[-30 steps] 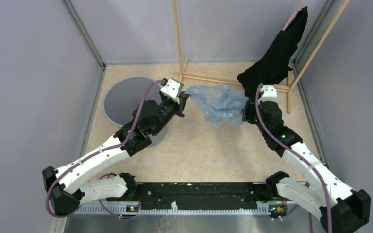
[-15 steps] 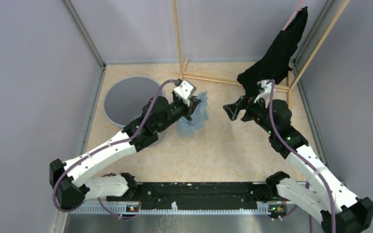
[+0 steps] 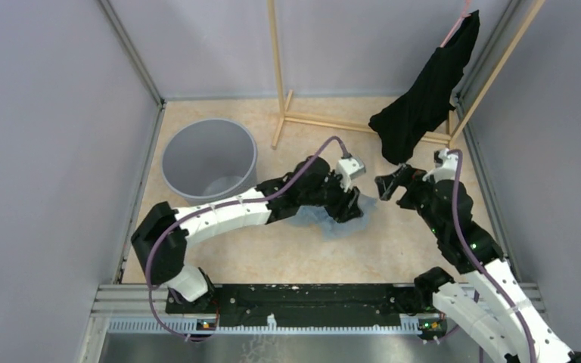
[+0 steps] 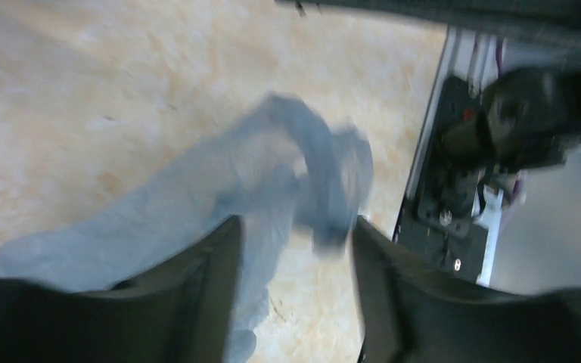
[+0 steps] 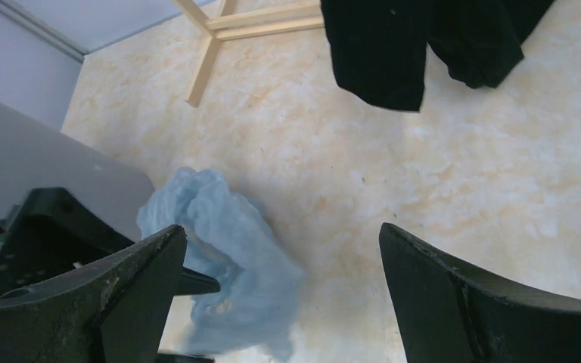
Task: Put the trash bags into the trash bin
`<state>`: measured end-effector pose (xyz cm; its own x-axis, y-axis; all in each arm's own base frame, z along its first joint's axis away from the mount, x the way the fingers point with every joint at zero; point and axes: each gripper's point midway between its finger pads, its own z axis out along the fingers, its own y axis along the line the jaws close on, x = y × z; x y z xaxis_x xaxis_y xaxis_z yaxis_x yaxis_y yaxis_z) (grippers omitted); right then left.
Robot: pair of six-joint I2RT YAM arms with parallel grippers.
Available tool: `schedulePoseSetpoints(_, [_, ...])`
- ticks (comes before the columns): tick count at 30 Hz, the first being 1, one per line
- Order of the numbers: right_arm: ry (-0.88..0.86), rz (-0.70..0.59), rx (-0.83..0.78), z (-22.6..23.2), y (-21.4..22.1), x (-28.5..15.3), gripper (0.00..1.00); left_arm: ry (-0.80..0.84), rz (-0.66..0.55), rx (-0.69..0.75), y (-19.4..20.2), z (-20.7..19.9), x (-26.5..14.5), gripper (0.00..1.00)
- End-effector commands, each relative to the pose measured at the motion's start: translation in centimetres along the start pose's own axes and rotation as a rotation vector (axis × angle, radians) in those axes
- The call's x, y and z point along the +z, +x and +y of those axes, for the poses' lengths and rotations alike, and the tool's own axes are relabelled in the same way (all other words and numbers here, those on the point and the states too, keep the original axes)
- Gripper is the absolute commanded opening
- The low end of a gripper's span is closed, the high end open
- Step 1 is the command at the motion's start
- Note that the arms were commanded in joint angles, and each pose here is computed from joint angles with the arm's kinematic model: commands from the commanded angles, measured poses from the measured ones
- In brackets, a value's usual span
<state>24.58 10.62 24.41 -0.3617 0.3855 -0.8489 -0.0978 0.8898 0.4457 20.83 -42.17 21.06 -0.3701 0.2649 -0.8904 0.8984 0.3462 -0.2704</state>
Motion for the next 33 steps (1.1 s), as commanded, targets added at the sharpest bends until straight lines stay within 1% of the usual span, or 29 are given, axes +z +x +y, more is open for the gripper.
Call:
schedulePoseSetpoints(1, [0.057, 0.011, 0.029, -2.1, 1.7, -1.5, 0.98, 0.123, 0.022, 0.008, -0.8, -4.3, 0.4, 0.71])
schedulePoseSetpoints(2, [0.049, 0.001, 0.029, -2.1, 1.5, -1.8, 0.98, 0.117, 0.013, 0.02, -1.4, -4.4, 0.0, 0.82])
schedulePoseSetpoints(4, [0.04, -0.002, 0.029, -1.8, 1.1, -2.3, 0.98, 0.083, -0.029, 0.061, -3.0, -4.2, -1.4, 0.97])
schedulePoseSetpoints(5, [0.028, 0.014, 0.024, -1.5, 1.1, -2.5, 0.98, 0.045, -0.067, 0.089, -4.1, -3.9, -2.3, 0.98])
schedulePoseSetpoints(7, [-0.029, 0.056, -0.001, -0.4, 1.5, -2.6, 0.98, -0.02, -0.139, 0.132, -6.0, -3.3, -4.2, 0.99])
schedulePoseSetpoints(9, [-0.07, 0.124, -0.025, 0.2, 2.9, -2.4, 0.98, -0.067, -0.194, 0.161, -7.3, -2.9, -5.8, 0.98])
schedulePoseSetpoints(12, [-0.028, 0.229, 0.003, -0.6, 5.5, -1.8, 0.98, -0.141, -0.23, 0.185, -8.2, -1.9, -7.0, 0.98])
schedulePoseSetpoints(13, [-0.002, 0.258, 0.027, -1.0, 6.3, -1.5, 0.98, -0.172, -0.22, 0.18, -8.1, -1.3, -6.9, 0.98])
schedulePoseSetpoints(15, [0.101, 0.273, 0.084, -2.8, 7.5, -1.0, 0.99, -0.214, -0.166, 0.155, -7.1, -0.3, -6.1, 0.99])
schedulePoseSetpoints(17, [0.229, 0.246, 0.144, -4.9, 8.1, -0.7, 0.99, -0.244, -0.087, 0.126, -5.6, 0.7, -4.5, 0.98])
schedulePoseSetpoints(18, [0.285, 0.224, 0.171, -5.9, 8.2, -0.7, 0.99, -0.286, -0.051, 0.113, -4.8, 1.6, -3.9, 0.98])
schedulePoseSetpoints(20, [0.39, 0.173, 0.208, -8.0, 8.3, -0.7, 0.99, -0.375, 0.023, 0.084, -3.0, 3.5, -3.1, 0.92])
schedulePoseSetpoints(22, [0.493, 0.129, 0.215, -10.3, 8.9, -0.9, 0.98, -0.47, 0.083, 0.013, -1.9, 4.8, -3.0, 0.88])
schedulePoseSetpoints(24, [0.565, 0.118, 0.229, -11.7, 9.6, -1.2, 0.97, -0.501, 0.152, -0.047, 0.4, 5.3, -3.1, 0.89])
schedulePoseSetpoints(26, [0.609, 0.126, 0.254, -12.1, 9.8, -1.4, 0.96, -0.512, 0.167, -0.093, 2.2, 5.4, -3.2, 0.93])
schedulePoseSetpoints(28, [0.618, 0.142, 0.269, -11.8, 9.9, -1.3, 0.96, -0.508, 0.162, -0.131, 2.9, 5.1, -3.6, 0.96])
schedulePoseSetpoints(31, [0.605, 0.19, 0.277, -11.6, 11.3, -0.7, 0.96, -0.484, 0.135, -0.179, 3.2, 4.6, -3.8, 0.97])
schedulePoseSetpoints(33, [0.605, 0.222, 0.271, -12.0, 12.8, -0.3, 0.95, -0.497, 0.125, -0.2, 3.9, 4.8, -4.0, 0.98])
